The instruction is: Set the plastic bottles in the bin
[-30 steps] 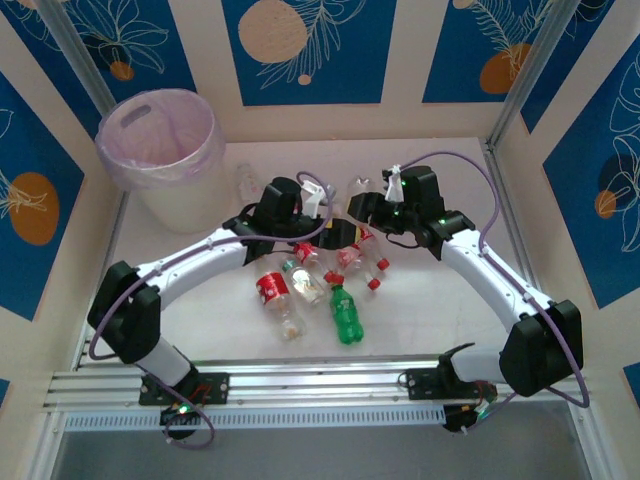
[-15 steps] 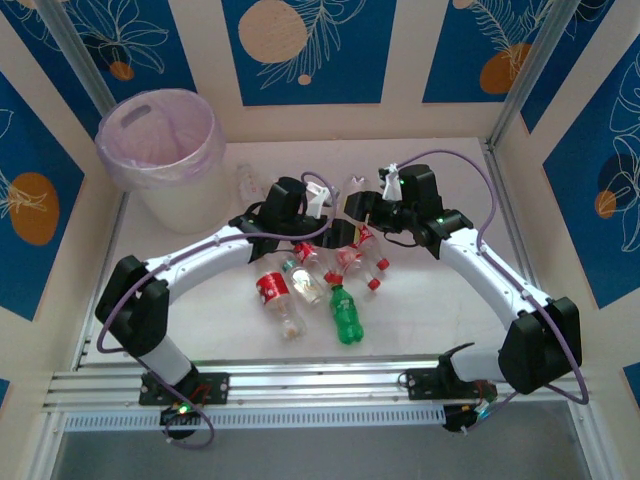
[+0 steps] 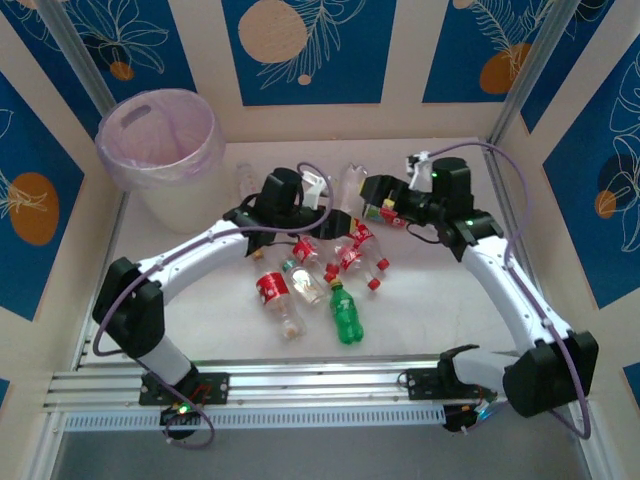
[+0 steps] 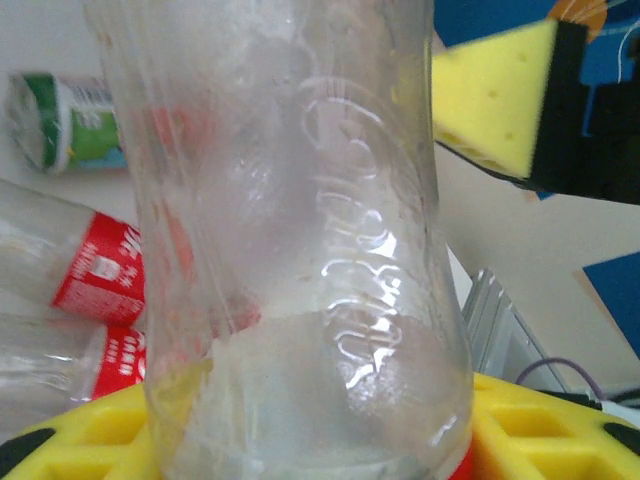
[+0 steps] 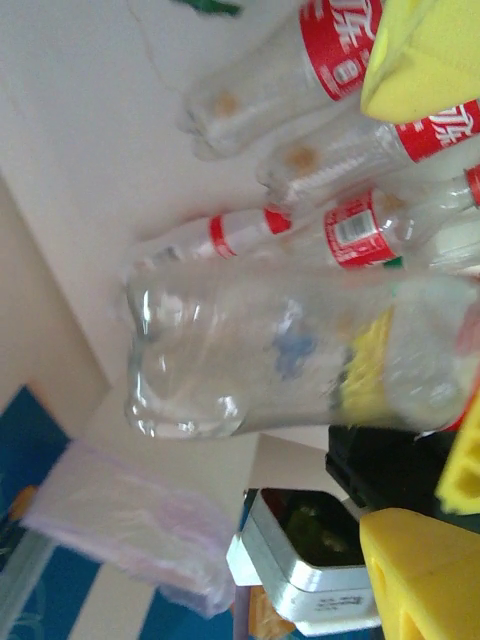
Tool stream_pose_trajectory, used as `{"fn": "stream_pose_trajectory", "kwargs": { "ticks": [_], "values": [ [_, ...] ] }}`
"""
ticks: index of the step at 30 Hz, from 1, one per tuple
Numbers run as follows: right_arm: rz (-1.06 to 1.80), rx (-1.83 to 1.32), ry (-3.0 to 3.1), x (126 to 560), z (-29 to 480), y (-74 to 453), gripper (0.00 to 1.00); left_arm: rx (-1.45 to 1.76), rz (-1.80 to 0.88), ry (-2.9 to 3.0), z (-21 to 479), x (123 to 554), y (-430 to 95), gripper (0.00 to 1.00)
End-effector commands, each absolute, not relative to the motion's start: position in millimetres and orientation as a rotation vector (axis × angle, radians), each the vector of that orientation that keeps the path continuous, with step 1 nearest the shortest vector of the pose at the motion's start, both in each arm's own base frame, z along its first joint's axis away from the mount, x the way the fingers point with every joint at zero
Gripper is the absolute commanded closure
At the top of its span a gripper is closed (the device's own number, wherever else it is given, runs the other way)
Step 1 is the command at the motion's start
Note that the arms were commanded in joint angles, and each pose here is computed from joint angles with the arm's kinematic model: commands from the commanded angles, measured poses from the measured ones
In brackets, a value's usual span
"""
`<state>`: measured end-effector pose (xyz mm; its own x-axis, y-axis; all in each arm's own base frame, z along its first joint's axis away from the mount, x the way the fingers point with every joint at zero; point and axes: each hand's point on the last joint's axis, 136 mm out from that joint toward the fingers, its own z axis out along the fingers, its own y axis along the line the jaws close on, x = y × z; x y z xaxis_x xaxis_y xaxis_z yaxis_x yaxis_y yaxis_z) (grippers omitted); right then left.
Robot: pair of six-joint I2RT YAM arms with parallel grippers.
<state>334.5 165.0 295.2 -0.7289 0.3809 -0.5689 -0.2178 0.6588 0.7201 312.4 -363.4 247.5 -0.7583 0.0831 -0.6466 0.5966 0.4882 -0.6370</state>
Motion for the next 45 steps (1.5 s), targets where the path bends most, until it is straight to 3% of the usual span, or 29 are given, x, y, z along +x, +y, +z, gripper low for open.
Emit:
{"fn": "stream_pose_trajectory", "kwargs": {
  "ticks": [1,9,18,22,26,39,45],
  "values": [
    [1.046,0.196,2.136,323,305,146,0.01,0.547,-1.178,2.056,308,333,-333,0.51],
    [0.990,0.284,2.243,302,264,130,0.00,0.402,-0.960,1.910,399,398,-234,0.63],
    [1.007,0.295,2.323,289,235,137,0.00,0.062,-0.535,1.678,475,463,-83,0.89],
    [0.999,0.275,2.345,284,231,141,0.00,-0.141,-0.361,1.675,463,487,-15,1.00],
    [0.977,0.268,2.359,281,226,140,0.00,-0.172,-0.247,1.721,441,500,14,1.00],
    [0.965,0.269,2.375,280,214,139,0.00,-0.107,-0.155,1.956,344,489,17,1.00],
    [0.965,0.265,2.376,281,212,141,0.00,-0.079,-0.167,2.046,312,488,14,0.92]
  ]
}}
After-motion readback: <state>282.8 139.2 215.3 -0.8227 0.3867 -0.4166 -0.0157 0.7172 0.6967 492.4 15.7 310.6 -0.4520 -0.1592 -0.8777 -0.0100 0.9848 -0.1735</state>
